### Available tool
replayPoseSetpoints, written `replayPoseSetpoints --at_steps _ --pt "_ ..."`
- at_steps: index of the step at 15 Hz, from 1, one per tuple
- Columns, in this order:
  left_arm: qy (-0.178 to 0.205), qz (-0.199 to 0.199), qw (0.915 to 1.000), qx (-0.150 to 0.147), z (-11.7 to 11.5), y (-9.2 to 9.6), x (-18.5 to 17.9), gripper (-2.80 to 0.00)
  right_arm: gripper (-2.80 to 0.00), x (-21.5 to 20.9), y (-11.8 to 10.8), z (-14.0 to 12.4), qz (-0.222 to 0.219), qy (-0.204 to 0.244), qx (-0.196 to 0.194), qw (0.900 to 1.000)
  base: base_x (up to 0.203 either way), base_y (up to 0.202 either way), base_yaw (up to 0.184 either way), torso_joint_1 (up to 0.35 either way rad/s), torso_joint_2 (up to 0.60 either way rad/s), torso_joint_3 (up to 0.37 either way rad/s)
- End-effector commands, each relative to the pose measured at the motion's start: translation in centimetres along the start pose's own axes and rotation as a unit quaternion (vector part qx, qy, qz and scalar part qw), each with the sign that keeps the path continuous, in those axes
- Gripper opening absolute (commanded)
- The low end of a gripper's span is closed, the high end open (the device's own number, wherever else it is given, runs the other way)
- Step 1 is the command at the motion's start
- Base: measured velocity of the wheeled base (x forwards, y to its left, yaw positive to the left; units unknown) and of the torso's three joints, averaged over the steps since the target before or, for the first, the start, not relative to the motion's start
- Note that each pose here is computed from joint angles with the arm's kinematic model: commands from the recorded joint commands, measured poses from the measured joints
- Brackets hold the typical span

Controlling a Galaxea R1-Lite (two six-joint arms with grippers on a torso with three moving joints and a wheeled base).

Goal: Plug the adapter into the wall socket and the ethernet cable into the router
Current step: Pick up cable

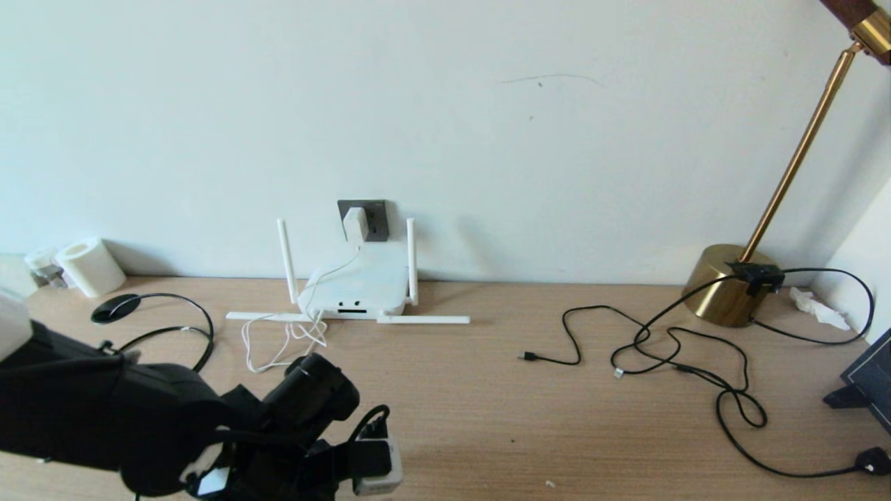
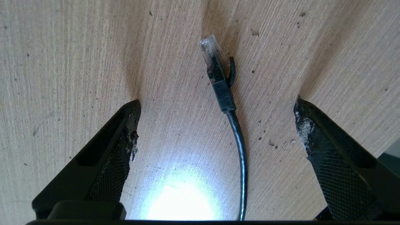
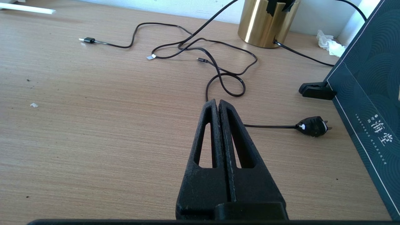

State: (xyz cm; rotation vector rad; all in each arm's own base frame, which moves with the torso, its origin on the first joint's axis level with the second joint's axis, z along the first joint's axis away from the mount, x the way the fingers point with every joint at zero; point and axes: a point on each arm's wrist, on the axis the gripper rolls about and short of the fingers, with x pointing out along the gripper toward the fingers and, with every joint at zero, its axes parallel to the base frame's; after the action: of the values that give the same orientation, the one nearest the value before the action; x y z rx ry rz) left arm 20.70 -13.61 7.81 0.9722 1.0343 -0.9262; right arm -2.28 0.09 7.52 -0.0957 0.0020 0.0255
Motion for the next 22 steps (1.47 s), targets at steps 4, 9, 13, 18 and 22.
replayPoseSetpoints --at_steps 4,9,13,18,22 --pt "0.002 -0.002 1.0000 0.001 -0.3 -0.3 0.2 -2.80 -2.80 0.0 0.0 0.0 0.000 0.001 0.000 1.000 0.000 0.000 0.000 0.000 0.00 0.000" --pt "0.002 -0.003 1.0000 0.006 -0.3 -0.4 0.1 -2.80 -2.80 0.0 0.0 0.0 0.000 0.001 0.000 1.000 0.000 0.000 0.000 0.000 0.00 0.000" --pt "0.001 -0.003 1.0000 0.007 -0.7 -0.8 -0.4 -2.80 -2.80 0.0 0.0 0.0 0.000 0.001 0.000 1.000 0.000 0.000 0.000 0.000 0.00 0.000" --pt "-0.026 0.019 0.9994 0.012 -0.7 -0.9 -1.9 -2.80 -2.80 0.0 0.0 0.0 0.000 0.001 0.000 1.000 0.000 0.000 0.000 0.000 0.00 0.000" --pt "-0.119 0.100 0.9864 0.053 2.6 1.3 -6.9 -2.80 -2.80 0.0 0.0 0.0 0.000 0.001 0.000 1.000 0.000 0.000 0.000 0.000 0.00 0.000"
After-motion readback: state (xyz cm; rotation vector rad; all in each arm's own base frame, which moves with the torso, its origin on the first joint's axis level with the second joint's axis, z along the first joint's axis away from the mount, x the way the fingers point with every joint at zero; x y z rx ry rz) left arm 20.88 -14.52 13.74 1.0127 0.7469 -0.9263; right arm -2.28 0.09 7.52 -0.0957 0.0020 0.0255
